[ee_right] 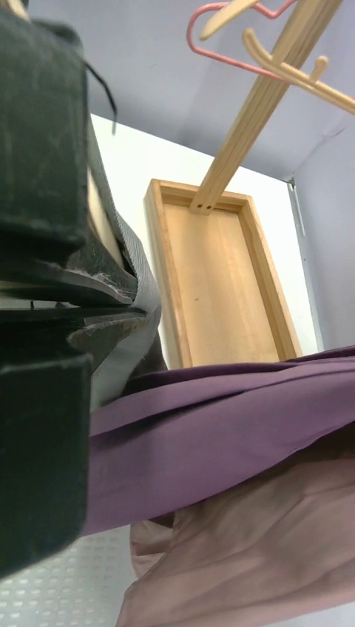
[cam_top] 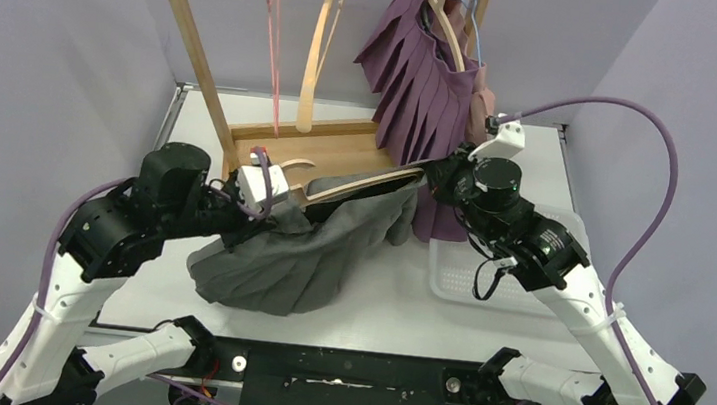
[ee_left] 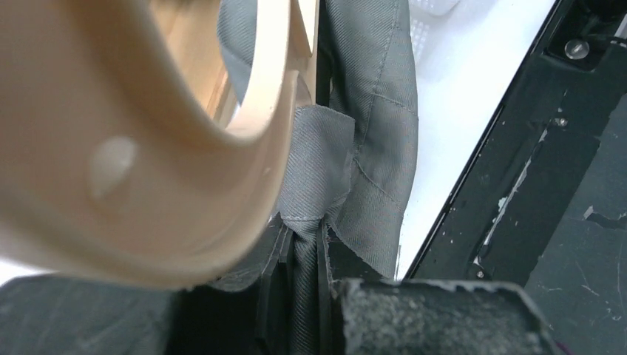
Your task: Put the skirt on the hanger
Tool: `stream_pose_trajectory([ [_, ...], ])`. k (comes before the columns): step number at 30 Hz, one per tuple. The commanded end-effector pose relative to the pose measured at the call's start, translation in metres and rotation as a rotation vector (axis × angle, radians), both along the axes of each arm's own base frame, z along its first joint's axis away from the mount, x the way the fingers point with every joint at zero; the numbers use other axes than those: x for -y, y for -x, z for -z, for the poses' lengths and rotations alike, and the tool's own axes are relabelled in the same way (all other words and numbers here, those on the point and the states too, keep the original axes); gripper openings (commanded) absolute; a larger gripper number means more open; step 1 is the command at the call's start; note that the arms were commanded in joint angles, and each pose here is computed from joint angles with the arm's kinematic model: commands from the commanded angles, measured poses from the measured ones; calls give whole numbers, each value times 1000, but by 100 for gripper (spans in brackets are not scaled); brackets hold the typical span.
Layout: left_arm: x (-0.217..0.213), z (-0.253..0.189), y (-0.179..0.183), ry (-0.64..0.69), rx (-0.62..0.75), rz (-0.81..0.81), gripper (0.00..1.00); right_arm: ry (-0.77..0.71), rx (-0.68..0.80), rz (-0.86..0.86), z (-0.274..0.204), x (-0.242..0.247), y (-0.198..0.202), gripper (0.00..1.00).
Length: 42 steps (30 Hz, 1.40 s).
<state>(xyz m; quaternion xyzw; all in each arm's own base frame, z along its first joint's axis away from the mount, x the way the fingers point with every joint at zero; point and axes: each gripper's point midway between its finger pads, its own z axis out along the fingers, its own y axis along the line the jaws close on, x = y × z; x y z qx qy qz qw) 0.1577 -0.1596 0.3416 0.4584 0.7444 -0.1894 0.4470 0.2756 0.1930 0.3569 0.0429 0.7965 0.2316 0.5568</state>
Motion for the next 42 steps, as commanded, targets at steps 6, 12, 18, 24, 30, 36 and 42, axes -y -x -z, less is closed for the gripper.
stream_pose_trajectory([
  [6,5,12,-9,-46,-5,29,0,-10,68,17,-34,-8,-13,0],
  [12,10,-12,-26,10,72,-24,0,-97,234,-521,-64,-82,37,0],
  [18,21,-73,-18,147,188,42,0,-174,357,-823,-96,-108,87,0],
  [24,29,-56,-21,149,172,67,0,-110,286,-816,-63,-114,81,0],
  [30,20,-5,-20,160,130,-9,0,100,188,-612,-11,-73,54,0],
  [36,-3,-8,-19,172,146,-136,0,101,160,-360,-16,-23,42,0],
  [42,-17,-31,-15,183,186,-185,0,-7,188,-612,-39,-68,66,0],
])
